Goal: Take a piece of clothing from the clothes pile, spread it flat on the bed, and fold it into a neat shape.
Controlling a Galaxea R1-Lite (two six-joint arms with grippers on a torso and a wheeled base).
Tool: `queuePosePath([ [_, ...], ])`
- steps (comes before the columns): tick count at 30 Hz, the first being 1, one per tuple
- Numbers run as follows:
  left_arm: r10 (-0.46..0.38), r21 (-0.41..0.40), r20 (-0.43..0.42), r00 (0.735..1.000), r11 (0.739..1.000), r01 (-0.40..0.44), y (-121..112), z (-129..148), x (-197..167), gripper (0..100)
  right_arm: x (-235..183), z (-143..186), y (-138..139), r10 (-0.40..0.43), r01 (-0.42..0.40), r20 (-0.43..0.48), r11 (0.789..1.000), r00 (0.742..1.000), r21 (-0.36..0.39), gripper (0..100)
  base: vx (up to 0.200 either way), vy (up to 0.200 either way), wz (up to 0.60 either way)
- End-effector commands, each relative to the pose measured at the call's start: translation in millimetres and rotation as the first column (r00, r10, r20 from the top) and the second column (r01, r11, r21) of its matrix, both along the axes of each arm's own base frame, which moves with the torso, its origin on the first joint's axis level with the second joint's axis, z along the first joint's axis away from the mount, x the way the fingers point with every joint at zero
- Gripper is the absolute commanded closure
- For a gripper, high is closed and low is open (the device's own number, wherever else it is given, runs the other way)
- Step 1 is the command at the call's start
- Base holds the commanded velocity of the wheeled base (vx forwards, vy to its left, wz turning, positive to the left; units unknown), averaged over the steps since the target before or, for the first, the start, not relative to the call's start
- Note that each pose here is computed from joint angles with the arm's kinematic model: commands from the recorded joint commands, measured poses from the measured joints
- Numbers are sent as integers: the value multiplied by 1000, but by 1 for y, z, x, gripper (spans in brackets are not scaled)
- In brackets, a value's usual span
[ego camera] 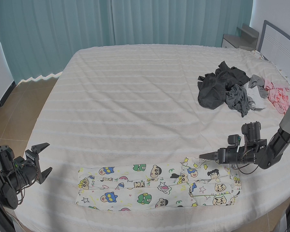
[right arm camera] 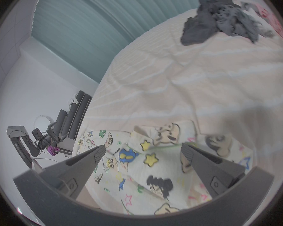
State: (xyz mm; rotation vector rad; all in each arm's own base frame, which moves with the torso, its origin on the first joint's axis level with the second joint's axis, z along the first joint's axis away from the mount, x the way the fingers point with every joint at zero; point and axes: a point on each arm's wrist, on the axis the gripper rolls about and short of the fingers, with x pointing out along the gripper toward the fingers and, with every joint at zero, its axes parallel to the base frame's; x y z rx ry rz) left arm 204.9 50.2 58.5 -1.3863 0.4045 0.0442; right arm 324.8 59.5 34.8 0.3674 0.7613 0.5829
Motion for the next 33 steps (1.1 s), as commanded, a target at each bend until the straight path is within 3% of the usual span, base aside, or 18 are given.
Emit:
queuePosePath([
  [1, 0, -5, -14, 1000, 1000, 0, -1, -2, -2, 0, -19, -1, -30, -55, 56, -39, 998, 998, 13, 0, 0, 0, 0],
  [7, 2, -4, -14, 1000, 1000, -2, -1, -2, -2, 0, -24, -16, -47, -86, 87, -39, 995, 996, 38, 0, 0, 0, 0],
  [10, -1, -7, -21, 1000, 1000, 1, -1, -4, -2, 0, -23, -29, -53, -92, 91, 5, 994, 996, 62, 0, 0, 0, 0],
  [30, -5, -8, -28, 1000, 1000, 4, -1, -5, -1, 0, -27, -50, -39, -42, 42, -4, 997, 999, 67, 0, 0, 0, 0],
  [31, -5, -9, -31, 1000, 1000, 4, -1, -6, -1, 0, -26, -51, -39, -44, 45, -6, 997, 999, 67, 100, 0, 0, 0],
  [33, -5, -10, -34, 999, 1000, 4, -1, -7, -1, 0, -25, -51, -42, -53, 53, -3, 996, 999, 68, 100, 0, 0, 0],
])
